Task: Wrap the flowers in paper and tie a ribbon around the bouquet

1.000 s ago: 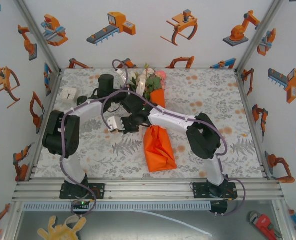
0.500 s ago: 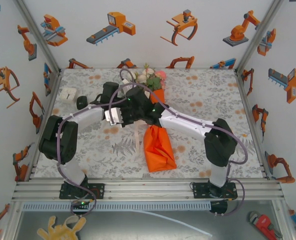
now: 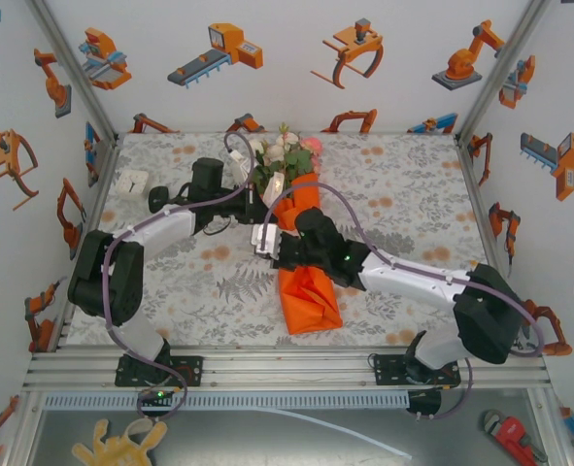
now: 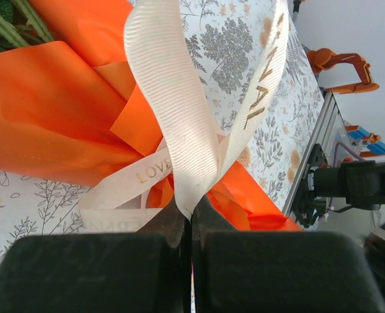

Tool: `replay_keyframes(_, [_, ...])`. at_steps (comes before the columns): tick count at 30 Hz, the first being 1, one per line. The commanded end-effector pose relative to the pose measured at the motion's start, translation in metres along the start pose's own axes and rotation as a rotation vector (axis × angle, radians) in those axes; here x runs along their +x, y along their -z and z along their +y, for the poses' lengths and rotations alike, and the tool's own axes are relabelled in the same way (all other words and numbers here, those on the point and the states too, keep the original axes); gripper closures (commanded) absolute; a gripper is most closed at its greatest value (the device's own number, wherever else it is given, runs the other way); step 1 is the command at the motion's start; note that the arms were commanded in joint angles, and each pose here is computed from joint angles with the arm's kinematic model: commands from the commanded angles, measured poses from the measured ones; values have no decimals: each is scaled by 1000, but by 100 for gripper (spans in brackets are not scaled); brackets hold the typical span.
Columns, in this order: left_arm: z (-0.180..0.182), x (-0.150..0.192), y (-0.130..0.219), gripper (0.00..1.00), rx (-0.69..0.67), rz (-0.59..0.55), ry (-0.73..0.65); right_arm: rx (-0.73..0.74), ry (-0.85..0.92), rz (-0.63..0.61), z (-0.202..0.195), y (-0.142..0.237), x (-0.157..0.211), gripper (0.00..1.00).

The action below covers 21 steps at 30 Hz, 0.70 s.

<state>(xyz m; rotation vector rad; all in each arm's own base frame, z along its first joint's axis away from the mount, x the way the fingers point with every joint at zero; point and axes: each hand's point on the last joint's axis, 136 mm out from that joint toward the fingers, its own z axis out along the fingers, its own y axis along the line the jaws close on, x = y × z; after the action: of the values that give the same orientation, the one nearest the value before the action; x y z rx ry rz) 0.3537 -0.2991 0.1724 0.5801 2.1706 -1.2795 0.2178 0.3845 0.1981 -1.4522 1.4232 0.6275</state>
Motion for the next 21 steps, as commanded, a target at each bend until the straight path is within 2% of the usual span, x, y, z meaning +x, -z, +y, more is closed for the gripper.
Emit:
replay_keyframes(1, [-1,1,1,100,6,-2,-21,232,-255,-61,-48,23,-8,100])
replay_keyframes(6, [0,5,-3,100,10,9,-13,360,-460,-73,-83,45,13,100])
replay_keyframes(10, [1,8,-6,100,8,21,-11,458,-463,-55,-105,59,25,100])
replay_keyframes(13, [1,11,-5,100,2,36,-12,455,-414,-26,-109,63,30,100])
replay_keyframes(14, [1,13,-4,100,1,40,-13,428,-384,-26,-106,63,25,100])
replay_keyframes(17, [5,15,-3,100,-26,41,-5,219,-314,-54,-77,50,5,100])
replay_keyframes(19, [14,15,-4,100,-76,45,12,38,-271,-86,-43,39,-17,100])
replay_keyframes(21, [19,14,-4,100,-96,39,16,-81,-180,-93,-1,23,-27,100])
